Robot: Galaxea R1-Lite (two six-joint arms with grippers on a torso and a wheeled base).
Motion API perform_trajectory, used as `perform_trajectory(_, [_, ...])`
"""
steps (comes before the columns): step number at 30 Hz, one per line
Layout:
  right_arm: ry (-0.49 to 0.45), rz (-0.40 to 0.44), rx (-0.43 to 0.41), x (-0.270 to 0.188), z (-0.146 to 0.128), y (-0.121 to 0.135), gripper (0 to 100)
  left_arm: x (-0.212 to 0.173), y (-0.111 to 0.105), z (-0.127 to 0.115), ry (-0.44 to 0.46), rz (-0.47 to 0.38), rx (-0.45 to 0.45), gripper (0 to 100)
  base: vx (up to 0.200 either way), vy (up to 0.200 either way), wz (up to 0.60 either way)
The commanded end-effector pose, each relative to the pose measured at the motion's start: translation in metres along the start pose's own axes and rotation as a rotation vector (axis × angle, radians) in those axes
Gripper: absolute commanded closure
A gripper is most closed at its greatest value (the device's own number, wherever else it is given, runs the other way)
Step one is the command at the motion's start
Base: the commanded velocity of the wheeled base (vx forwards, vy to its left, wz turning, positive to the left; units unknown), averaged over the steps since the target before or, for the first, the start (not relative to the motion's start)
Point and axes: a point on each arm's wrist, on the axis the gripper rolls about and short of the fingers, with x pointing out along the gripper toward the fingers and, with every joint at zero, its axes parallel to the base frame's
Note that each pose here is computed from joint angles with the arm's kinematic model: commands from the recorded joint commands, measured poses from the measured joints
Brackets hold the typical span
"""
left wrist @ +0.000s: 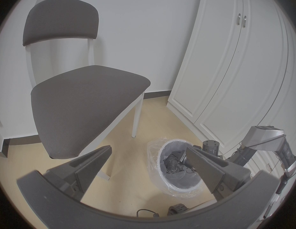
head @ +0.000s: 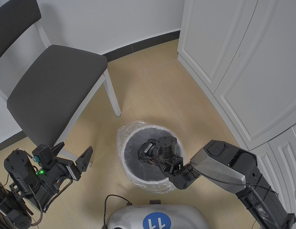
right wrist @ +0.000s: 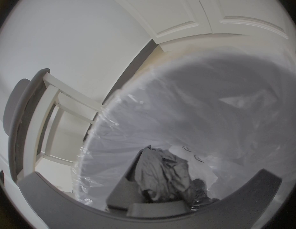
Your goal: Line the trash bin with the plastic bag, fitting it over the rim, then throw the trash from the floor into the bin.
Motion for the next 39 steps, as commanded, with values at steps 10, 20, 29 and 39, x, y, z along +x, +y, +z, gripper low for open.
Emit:
perform_trajectory(10, [0.009,-0.1,-0.041,-0.018,-0.001,-0.01,100,-0.002,0.001,-0.005,0.026,0.006,0.007,0,0.0,0.0,0.0])
perform_trajectory(20, [0.094,-0.139,-0.197,-0.027,0.009,0.013,100,-0.003,0.001,-0.003,0.016,0.003,0.01,0,0.0,0.0,0.0])
perform_trajectory(29, [0.097,-0.138,-0.288,-0.028,0.009,0.014,100,-0.006,0.003,0.003,-0.015,0.01,0.006,0,0.0,0.0,0.0])
perform_trajectory(39, [0.092,-0.184,-0.382,-0.03,0.003,0.009,100,-0.045,0.021,0.047,-0.282,0.094,0.185,0,0.0,0.0,0.0])
